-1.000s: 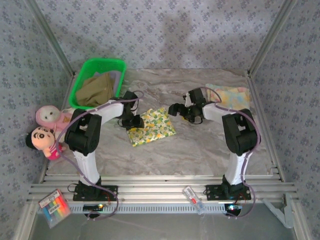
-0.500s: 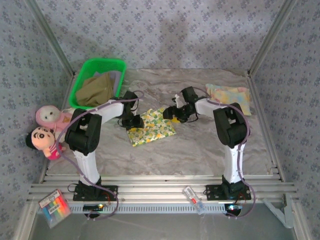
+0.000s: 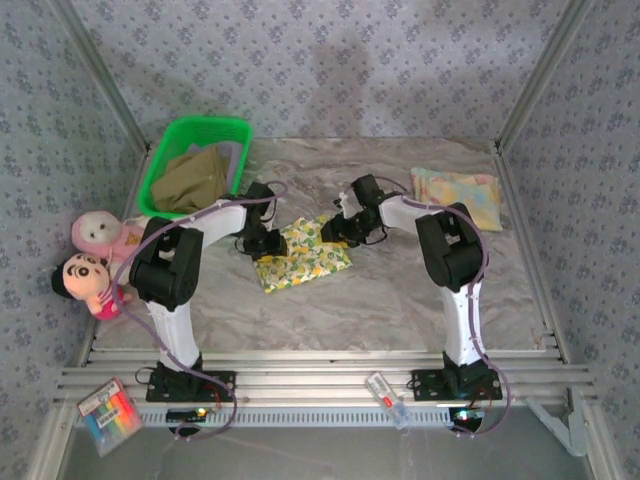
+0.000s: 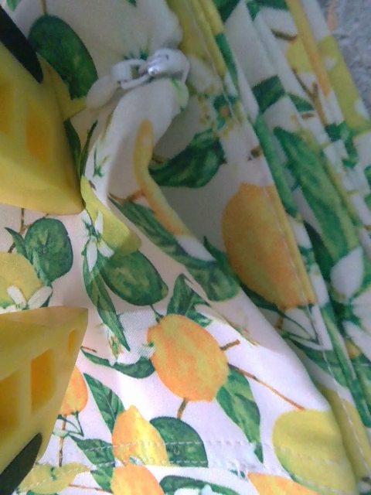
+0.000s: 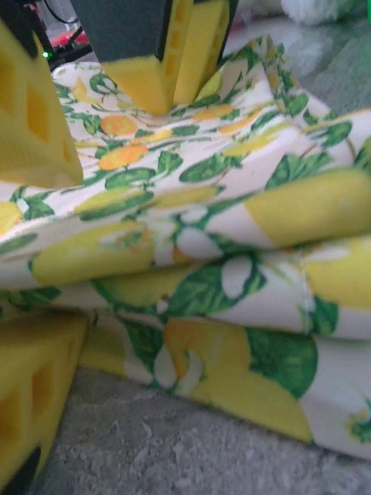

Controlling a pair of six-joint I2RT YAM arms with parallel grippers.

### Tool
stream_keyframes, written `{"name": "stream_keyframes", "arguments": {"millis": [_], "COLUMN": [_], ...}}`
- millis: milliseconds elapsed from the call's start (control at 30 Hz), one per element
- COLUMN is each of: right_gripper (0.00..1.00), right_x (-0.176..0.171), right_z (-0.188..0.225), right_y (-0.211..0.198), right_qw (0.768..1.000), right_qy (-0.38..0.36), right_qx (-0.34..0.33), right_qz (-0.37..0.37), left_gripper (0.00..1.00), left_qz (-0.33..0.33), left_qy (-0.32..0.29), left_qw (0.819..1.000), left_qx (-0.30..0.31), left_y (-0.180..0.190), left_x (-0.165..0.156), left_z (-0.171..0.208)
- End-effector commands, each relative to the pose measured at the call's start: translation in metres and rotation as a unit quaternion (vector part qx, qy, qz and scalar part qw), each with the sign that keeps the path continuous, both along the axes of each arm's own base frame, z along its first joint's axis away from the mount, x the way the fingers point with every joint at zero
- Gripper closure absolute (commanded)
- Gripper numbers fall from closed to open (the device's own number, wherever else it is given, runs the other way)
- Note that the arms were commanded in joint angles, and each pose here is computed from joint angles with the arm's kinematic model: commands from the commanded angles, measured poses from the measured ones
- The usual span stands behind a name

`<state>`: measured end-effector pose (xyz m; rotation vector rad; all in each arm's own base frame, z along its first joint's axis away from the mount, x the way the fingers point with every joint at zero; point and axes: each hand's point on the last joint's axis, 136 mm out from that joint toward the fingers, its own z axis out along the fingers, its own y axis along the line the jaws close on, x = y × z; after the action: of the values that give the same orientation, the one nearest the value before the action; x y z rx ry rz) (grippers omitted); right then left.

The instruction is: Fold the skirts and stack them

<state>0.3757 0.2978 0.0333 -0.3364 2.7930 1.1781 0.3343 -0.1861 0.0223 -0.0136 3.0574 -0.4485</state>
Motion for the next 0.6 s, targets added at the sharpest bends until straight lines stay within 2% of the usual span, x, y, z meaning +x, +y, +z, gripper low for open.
{"name": "stream_keyframes", "arguments": {"millis": [0,100,167,433,500,567], "right_gripper": [0.68,0.83,0.99,1.00,1.00,1.00], "right_x": [-0.022,-0.025,-0.027,-0.007,-0.004,0.000], "right_z": [-0.039,-0.039,-0.033,0.004,0.008,0.011], "right_y": [-0.007,-0.014,-0.017,-0.045,-0.051,-0.061], "right_qw": [0.996,0.994,0.994,0.987,0.986,0.982], "right_qy": [0.058,0.053,0.044,-0.031,-0.040,-0.050], "right_qx": [-0.068,-0.089,-0.099,-0.147,-0.155,-0.175], "right_qz": [-0.013,-0.026,-0.028,-0.053,-0.052,-0.051], "left_gripper": [0.60,0.60,0.59,0.55,0.48,0.37], "left_qz": [0.006,0.009,0.011,0.028,0.036,0.047], "left_qy": [0.055,0.043,0.032,-0.008,-0.023,-0.045], "left_qw": [0.997,0.998,0.999,1.000,0.999,0.998], "left_qx": [0.052,0.040,0.035,0.005,-0.003,-0.015], "left_y": [0.024,0.019,0.016,-0.001,-0.003,-0.005], "left_x": [-0.023,-0.016,-0.009,0.018,0.024,0.031], "left_z": [-0.049,-0.046,-0.044,-0.012,-0.001,0.014]}}
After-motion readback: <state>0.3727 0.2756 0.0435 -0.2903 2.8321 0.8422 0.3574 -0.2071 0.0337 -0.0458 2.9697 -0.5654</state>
